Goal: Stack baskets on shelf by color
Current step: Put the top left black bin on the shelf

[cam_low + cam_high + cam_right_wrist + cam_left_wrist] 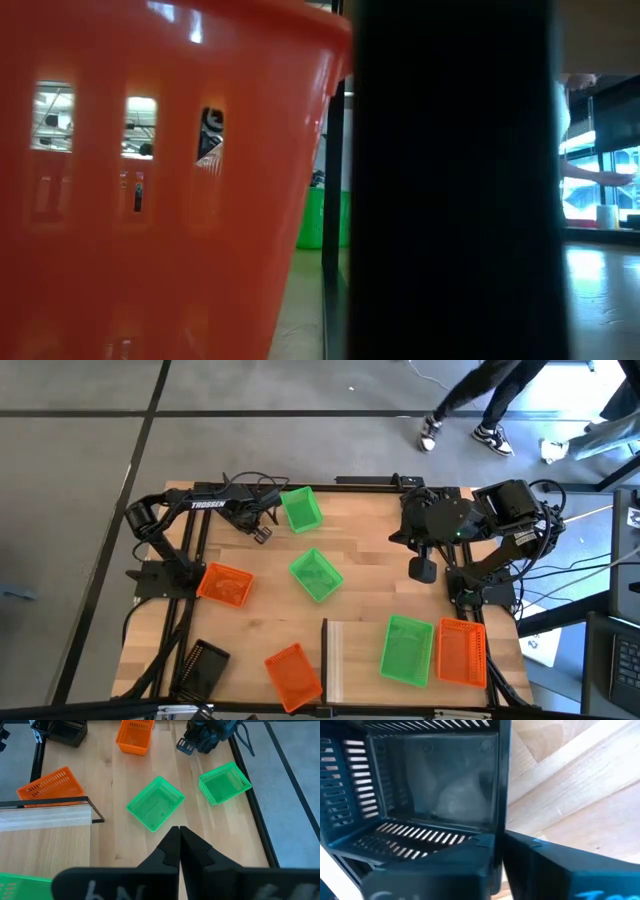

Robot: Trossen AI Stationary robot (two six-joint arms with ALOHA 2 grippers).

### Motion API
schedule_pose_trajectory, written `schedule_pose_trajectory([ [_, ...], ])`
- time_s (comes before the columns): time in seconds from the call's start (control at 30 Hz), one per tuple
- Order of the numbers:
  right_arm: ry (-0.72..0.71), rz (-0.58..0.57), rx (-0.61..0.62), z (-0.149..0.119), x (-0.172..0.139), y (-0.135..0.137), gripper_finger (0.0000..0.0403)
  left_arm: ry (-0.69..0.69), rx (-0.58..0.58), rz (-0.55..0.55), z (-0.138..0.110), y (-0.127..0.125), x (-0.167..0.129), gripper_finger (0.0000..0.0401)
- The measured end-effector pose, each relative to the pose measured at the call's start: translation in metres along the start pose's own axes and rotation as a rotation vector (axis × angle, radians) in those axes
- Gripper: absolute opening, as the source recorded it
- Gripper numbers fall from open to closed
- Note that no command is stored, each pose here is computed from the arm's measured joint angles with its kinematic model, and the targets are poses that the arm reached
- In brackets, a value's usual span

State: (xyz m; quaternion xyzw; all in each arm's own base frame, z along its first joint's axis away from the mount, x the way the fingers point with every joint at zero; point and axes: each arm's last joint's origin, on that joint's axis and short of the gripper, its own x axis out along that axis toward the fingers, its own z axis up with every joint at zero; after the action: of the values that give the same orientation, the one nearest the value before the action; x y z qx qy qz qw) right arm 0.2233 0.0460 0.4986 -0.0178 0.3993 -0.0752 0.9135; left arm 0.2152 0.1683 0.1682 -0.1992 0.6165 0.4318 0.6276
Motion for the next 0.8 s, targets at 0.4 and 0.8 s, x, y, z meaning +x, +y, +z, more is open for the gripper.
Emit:
schedule_pose_trajectory([
  [0.4,-0.018,-0.034,-0.003,-0.001,-0.004,0.0,0.0003,-0.161,0.134,-0.011,-0.008,-0.013,-0.081,0.0002],
  [0.8,-0.141,0.01,0.023,-0.006,-0.031,-0.005,0.0003,-0.64,0.343,-0.257,-0.066,-0.047,-0.228,0.0001],
])
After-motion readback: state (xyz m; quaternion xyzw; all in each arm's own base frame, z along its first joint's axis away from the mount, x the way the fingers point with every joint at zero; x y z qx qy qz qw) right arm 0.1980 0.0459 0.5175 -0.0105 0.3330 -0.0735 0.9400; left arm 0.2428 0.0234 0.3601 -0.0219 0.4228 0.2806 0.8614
